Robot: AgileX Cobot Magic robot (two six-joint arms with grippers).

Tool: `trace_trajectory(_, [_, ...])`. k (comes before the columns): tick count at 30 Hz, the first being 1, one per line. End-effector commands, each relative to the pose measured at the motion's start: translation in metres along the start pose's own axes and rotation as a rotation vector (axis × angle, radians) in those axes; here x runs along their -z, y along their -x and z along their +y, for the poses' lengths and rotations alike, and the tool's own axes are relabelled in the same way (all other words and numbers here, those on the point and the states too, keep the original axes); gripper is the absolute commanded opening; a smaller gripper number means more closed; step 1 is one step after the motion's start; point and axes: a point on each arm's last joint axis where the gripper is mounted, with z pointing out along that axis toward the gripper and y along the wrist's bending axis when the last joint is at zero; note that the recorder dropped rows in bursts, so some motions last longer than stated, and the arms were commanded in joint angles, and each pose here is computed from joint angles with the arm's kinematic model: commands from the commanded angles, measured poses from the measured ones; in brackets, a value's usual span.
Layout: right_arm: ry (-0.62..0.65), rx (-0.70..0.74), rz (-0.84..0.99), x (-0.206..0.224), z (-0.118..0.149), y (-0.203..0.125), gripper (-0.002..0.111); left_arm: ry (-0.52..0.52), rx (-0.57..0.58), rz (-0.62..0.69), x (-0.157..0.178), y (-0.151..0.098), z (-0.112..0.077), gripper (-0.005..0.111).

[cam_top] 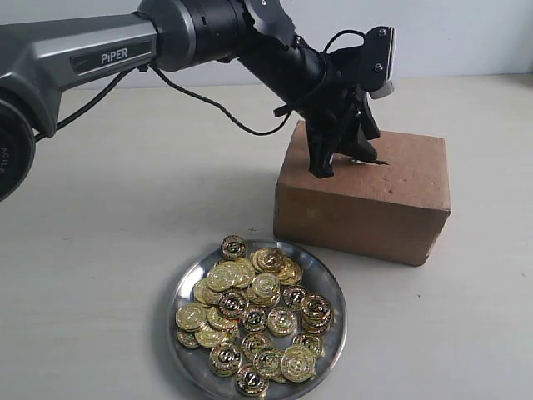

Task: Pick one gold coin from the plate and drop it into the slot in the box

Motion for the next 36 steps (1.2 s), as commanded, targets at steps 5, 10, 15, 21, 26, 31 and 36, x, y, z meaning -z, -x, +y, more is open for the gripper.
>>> trace_trajectory(5, [-0.083,0.041,0.002,0.002,-0.007,-0.001,0.088,-0.055,-0.010,-0.139,0.067,0.062,-0.009,0.000])
trace_trajectory(10, [-0.284,0.058,0.031,0.002,-0.026,-0.003,0.088,-0.171,0.112,-0.120,0.086,0.081,-0.025,0.000])
trace_trajectory(15, [-0.432,0.069,0.063,0.001,-0.040,-0.010,0.088,-0.202,0.126,-0.075,0.096,0.094,-0.044,0.000])
trace_trajectory(21, [-0.445,0.083,0.038,-0.005,-0.041,-0.034,0.088,-0.244,0.141,-0.036,0.115,0.098,-0.081,0.000])
trace_trajectory(26, [-0.443,0.124,-0.156,-0.010,-0.039,-0.050,0.088,-0.189,0.168,-0.038,0.141,0.096,-0.116,0.000])
trace_trajectory(31, [-0.421,0.129,-0.409,-0.017,-0.035,-0.059,0.088,-0.063,0.212,-0.118,0.176,0.093,-0.154,0.000])
trace_trajectory(36, [-0.397,0.157,-0.501,-0.039,-0.036,-0.070,0.088,0.081,0.253,-0.223,0.201,0.079,-0.197,0.000])
